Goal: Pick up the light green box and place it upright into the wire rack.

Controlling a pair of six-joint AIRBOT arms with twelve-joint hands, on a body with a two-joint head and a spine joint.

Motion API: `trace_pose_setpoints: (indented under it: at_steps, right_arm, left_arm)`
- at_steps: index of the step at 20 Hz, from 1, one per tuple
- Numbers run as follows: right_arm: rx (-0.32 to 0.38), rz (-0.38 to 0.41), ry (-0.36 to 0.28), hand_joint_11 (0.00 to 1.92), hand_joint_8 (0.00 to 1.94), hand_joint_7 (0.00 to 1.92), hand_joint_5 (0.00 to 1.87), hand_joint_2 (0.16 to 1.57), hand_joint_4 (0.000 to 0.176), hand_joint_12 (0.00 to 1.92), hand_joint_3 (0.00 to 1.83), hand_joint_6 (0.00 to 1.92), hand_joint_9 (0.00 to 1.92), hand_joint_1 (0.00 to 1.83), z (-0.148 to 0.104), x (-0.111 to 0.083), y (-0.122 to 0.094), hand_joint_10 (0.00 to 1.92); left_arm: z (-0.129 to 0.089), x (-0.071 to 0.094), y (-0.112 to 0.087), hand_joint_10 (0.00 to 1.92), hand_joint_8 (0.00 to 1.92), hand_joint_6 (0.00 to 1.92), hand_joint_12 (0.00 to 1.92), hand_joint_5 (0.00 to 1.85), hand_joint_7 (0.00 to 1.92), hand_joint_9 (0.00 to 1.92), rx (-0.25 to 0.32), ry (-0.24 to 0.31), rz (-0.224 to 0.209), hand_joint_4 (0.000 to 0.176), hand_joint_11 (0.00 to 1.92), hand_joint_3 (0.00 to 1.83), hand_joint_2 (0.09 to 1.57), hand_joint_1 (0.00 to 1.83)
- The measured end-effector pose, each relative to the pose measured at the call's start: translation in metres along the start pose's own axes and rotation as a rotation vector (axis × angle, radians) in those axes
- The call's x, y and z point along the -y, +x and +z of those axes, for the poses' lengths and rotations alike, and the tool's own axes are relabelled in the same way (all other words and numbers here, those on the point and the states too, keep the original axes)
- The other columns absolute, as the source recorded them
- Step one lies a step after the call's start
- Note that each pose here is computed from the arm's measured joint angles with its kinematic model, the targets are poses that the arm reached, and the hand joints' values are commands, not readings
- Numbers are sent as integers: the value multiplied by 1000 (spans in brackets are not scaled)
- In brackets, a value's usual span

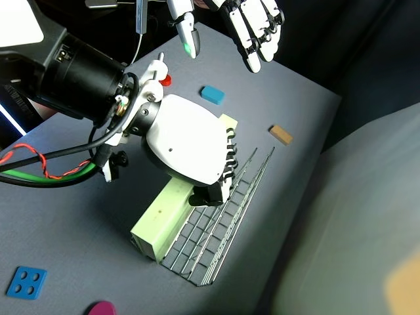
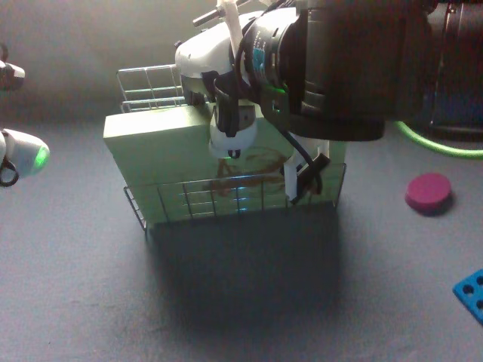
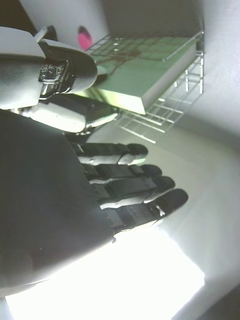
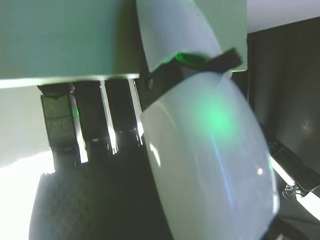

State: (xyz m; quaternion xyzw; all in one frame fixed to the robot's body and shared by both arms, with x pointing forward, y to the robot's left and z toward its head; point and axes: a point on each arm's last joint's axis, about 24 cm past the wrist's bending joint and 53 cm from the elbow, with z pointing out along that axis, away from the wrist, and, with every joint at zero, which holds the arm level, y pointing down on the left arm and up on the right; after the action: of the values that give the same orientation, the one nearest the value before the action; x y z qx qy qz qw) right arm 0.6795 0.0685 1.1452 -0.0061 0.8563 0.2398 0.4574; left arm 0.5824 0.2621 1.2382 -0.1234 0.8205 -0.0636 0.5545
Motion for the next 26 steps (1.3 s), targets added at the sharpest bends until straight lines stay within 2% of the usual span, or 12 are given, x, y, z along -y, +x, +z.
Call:
trace_pose_setpoints:
  at_steps: [3,5,8,9,10,11,12,13,14,17,21,26]
  right_arm:
    - [-3,1,2,786,1178,883,798,1172,0,1473,0,1049,825,1358,0,1,1,1449]
    - [-3,1,2,777,1179,887,799,1171,0,1468,0,1059,823,1359,0,1,1,1435]
    - [-3,-4,3,715,1191,887,725,1191,0,1467,1,1153,773,1351,1,2,2,1477]
    - [-4,-4,3,657,1253,900,731,1200,0,1469,0,1200,687,1226,1,2,3,1211]
    - [-4,-5,4,636,1284,887,721,1209,0,1472,0,1227,664,1195,1,2,3,1105]
    - [-4,-7,4,622,862,739,656,1148,0,1451,0,699,626,1056,1,2,3,1042]
    - [-4,-6,4,632,587,699,667,1118,0,1442,0,357,578,990,1,2,3,982]
    - [-3,-7,4,617,412,686,672,1100,0,1451,0,163,541,937,1,3,3,942]
    - [0,-10,6,592,291,688,667,1087,0,1450,0,62,513,902,1,4,1,916]
    - [0,-13,6,399,45,613,526,1050,0,1330,0,0,451,820,0,7,0,560]
    - [-4,-5,-1,216,0,494,401,1005,0,1204,0,0,463,779,-8,8,-1,105]
    - [74,-11,-67,4,0,318,314,948,7,1138,0,0,281,756,-40,-6,-41,0]
  left_arm:
    - [0,3,-1,2,0,0,654,209,153,180,2,10,8,53,0,0,1222,192]
    - [0,5,-1,1,0,0,584,210,154,181,3,18,14,53,0,0,1222,194]
    - [2,7,-2,1,0,0,570,210,154,181,5,23,23,53,0,0,1222,192]
    - [2,8,-2,0,0,0,558,209,154,181,6,25,25,53,0,0,1222,191]
    - [3,8,-3,0,0,0,556,209,154,181,7,26,24,53,0,0,1222,191]
    - [3,7,-3,0,0,0,583,208,152,180,5,24,21,53,0,0,1223,190]
    - [4,7,-3,0,0,0,604,208,153,180,6,24,21,53,0,0,1222,191]
    - [4,7,-4,0,0,0,608,208,153,180,8,24,23,53,0,0,1222,191]
    - [4,7,-4,0,0,0,609,208,153,180,9,26,24,53,0,0,1222,191]
    - [5,7,-4,1,0,0,591,200,153,183,9,28,23,53,0,0,1221,192]
    - [5,8,-5,0,0,2,566,204,153,182,9,32,24,54,0,0,1221,192]
    - [4,21,-1,1,0,3,572,209,154,183,1,60,32,53,0,0,1220,192]
